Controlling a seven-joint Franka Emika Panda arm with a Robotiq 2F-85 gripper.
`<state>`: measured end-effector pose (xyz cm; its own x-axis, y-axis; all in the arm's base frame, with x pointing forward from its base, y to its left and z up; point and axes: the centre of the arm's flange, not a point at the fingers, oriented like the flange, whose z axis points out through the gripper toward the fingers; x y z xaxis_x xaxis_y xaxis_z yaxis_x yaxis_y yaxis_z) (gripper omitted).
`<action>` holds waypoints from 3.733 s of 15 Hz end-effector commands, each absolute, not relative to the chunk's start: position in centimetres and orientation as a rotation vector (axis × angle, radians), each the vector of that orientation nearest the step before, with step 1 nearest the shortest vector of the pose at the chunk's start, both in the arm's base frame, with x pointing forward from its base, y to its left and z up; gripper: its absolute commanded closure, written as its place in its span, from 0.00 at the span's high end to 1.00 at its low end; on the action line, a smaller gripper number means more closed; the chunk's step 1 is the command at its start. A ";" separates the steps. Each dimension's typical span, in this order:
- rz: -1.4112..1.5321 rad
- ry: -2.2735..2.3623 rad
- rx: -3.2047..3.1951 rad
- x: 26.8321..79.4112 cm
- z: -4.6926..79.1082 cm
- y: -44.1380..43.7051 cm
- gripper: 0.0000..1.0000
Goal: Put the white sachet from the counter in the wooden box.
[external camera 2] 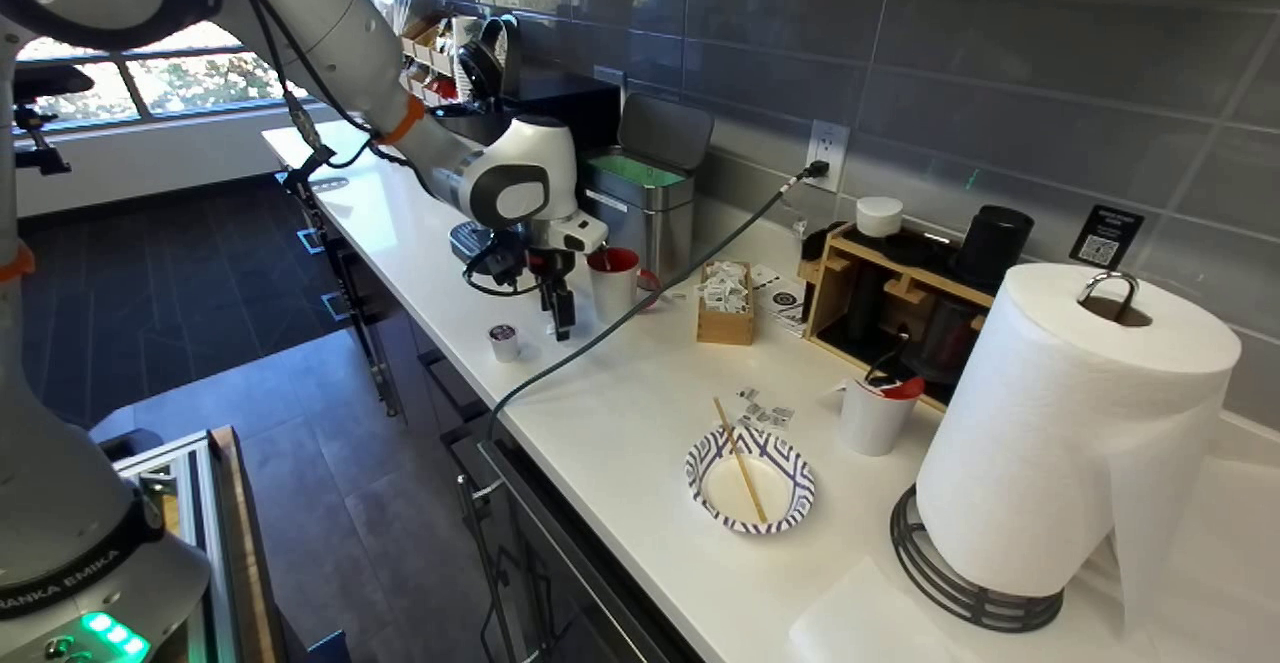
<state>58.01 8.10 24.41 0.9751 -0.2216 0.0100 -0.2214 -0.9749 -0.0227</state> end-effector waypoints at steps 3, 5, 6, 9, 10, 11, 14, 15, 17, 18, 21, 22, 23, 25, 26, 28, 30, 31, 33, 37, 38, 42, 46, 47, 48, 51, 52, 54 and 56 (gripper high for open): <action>-0.009 0.339 -3.091 57.7 24.3 8.2 0.92; -0.017 0.339 -3.095 58.0 24.4 8.1 0.85; -0.018 0.337 -3.095 58.0 24.4 8.2 0.90; -0.028 0.368 -3.115 57.9 24.5 8.3 1.00; -0.034 0.387 -3.122 58.0 24.3 8.3 1.00; -0.035 0.401 -3.125 58.1 24.2 8.3 1.00; -0.035 0.430 -3.130 58.2 24.0 8.3 0.96; -0.038 0.436 -3.132 58.2 24.0 8.3 0.92; -0.039 0.441 -3.141 58.1 24.0 8.5 0.68; -0.043 0.444 -3.147 58.1 24.0 8.6 0.66; -0.050 0.450 -3.161 58.0 24.1 8.9 0.41; -0.056 0.449 -3.166 57.9 24.2 9.0 0.33; -0.060 0.449 -3.171 57.9 24.2 9.1 0.26; -0.067 0.450 -3.177 57.9 24.3 9.2 0.10; -0.070 0.453 -3.178 57.9 24.3 9.2 0.03; -0.078 0.452 -3.182 57.8 24.5 9.3 0.00; -0.083 0.446 -3.176 57.5 24.9 9.0 0.00; -0.077 0.435 -3.172 57.2 25.3 8.7 0.00; -0.081 0.431 -3.157 56.4 26.6 7.5 0.00; -0.074 0.472 -3.135 54.3 30.4 3.8 0.00; -0.092 0.494 -3.123 54.0 31.5 2.9 0.00; -0.246 0.577 -3.036 53.6 35.8 0.8 0.00; -0.365 0.534 -2.948 54.6 39.8 1.7 0.00; -0.399 0.532 -2.934 54.9 40.5 2.1 0.00; -0.455 0.552 -2.920 55.6 41.2 2.4 0.00; -0.490 0.527 -2.896 57.4 43.1 2.3 0.00; -0.497 0.540 -2.919 56.3 42.8 2.5 0.02; -0.515 0.533 -2.908 56.8 43.4 2.5 0.02; -0.515 0.532 -2.907 56.9 43.4 2.5 0.02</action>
